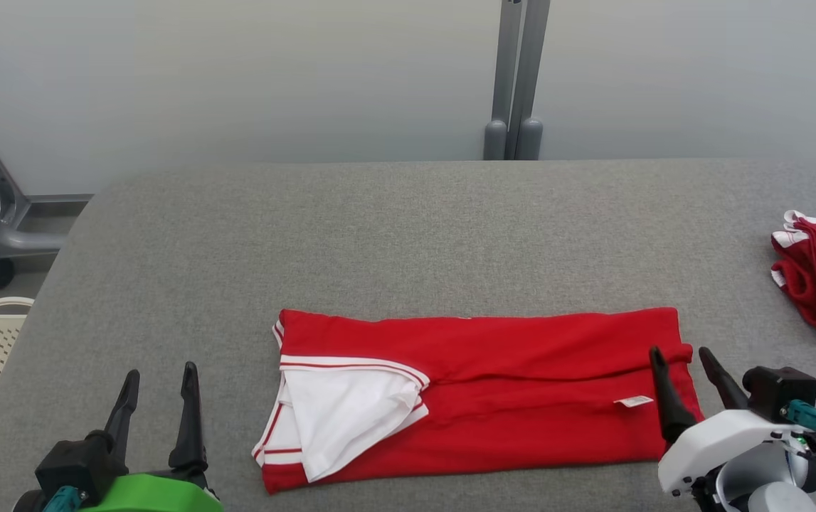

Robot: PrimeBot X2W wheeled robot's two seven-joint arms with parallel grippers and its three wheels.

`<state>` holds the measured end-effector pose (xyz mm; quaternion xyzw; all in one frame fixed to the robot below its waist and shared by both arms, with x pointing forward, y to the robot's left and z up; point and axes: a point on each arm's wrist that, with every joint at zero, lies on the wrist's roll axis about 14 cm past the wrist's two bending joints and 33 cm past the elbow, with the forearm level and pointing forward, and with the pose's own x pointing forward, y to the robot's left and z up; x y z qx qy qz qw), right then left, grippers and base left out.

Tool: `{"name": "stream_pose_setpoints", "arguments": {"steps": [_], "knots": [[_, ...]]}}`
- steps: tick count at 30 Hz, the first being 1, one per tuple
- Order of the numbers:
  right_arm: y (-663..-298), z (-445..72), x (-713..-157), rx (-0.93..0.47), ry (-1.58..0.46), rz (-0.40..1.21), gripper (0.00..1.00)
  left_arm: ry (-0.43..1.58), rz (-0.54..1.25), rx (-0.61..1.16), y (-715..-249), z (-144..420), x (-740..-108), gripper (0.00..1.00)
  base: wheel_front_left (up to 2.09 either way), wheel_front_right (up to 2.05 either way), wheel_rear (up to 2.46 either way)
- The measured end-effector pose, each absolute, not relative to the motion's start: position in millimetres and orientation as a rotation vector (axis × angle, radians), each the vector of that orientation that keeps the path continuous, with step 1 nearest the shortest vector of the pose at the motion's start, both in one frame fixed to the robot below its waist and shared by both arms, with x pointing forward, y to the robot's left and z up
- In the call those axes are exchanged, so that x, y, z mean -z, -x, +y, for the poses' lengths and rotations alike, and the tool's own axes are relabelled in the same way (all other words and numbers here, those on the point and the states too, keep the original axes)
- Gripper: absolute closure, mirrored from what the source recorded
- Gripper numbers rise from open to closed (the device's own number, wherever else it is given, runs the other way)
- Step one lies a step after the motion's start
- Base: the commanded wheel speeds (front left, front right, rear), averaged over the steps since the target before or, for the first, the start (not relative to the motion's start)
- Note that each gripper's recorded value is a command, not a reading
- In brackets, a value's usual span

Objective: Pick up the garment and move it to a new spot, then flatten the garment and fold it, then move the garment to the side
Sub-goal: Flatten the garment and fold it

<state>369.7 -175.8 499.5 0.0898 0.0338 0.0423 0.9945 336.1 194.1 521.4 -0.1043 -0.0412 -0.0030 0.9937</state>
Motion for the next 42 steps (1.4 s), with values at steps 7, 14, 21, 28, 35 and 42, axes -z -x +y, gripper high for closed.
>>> {"name": "stream_pose_setpoints", "arguments": {"steps": [7, 14, 21, 28, 35, 42], "knots": [[-365.3, -155.5, -495.3, -0.129, -0.193, 0.053, 0.0, 0.207, -0.053, 0.014, -335.8, 200.2, -508.2, 0.0, 0.0, 0.0, 0.0], [-364.7, -133.3, -502.8, -0.19, -0.201, -0.01, 0.0, 0.236, -0.078, 0.023, -339.6, 197.2, -511.3, 0.0, 0.0, 0.0, 0.0], [-362.6, -123.3, -496.8, -0.216, -0.202, -0.006, 0.0, 0.274, -0.08, 0.029, -336.3, 185.7, -505.3, 0.0, 0.0, 0.0, 0.0], [-364.6, -136.6, -494.9, -0.179, -0.169, -0.01, 0.0, 0.254, -0.043, 0.04, -331.3, 182.6, -491.5, 0.0, 0.0, 0.0, 0.0], [-365.9, -142.5, -491.5, -0.162, -0.153, -0.002, 0.0, 0.252, -0.031, 0.029, -330.9, 185.1, -486.5, 0.0, 0.0, 0.0, 0.0], [-365.0, -140.1, -487.1, -0.169, -0.153, 0.012, 0.0, 0.255, -0.009, 0.024, -330.5, 186.2, -479.3, 0.0, 0.0, 0.0, 0.0]]}}
